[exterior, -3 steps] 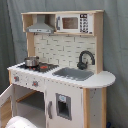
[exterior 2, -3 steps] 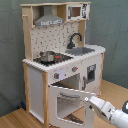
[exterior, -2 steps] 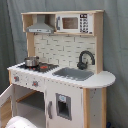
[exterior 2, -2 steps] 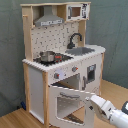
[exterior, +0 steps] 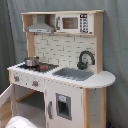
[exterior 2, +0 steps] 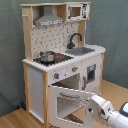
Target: Play with the kitchen
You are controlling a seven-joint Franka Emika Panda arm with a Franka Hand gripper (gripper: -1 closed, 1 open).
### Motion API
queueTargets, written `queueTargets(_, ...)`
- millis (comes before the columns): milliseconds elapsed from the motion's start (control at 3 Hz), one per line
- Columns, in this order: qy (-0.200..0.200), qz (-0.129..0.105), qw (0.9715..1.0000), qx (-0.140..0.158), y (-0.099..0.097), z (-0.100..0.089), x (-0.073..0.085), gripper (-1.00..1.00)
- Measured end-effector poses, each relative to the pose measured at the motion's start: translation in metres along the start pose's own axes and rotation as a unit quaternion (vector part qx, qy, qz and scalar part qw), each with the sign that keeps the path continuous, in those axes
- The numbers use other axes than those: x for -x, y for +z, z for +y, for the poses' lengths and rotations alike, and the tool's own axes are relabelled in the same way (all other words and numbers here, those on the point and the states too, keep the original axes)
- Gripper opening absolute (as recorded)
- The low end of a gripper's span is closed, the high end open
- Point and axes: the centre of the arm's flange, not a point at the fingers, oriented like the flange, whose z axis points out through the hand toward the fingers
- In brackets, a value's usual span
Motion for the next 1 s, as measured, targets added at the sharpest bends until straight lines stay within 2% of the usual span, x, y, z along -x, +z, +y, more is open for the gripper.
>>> queueTargets(333, 0.051, -0.012, 0.9986, 0.003, 0.012, -0.003, 0.004, 1.00)
queueTargets(667, 0.102, -0.040, 0.9939, 0.015, 0.037, 0.003, 0.017, 1.00)
queueTargets(1000, 0.112, -0.066, 0.9910, 0.032, 0.066, 0.018, 0.048, 1.00)
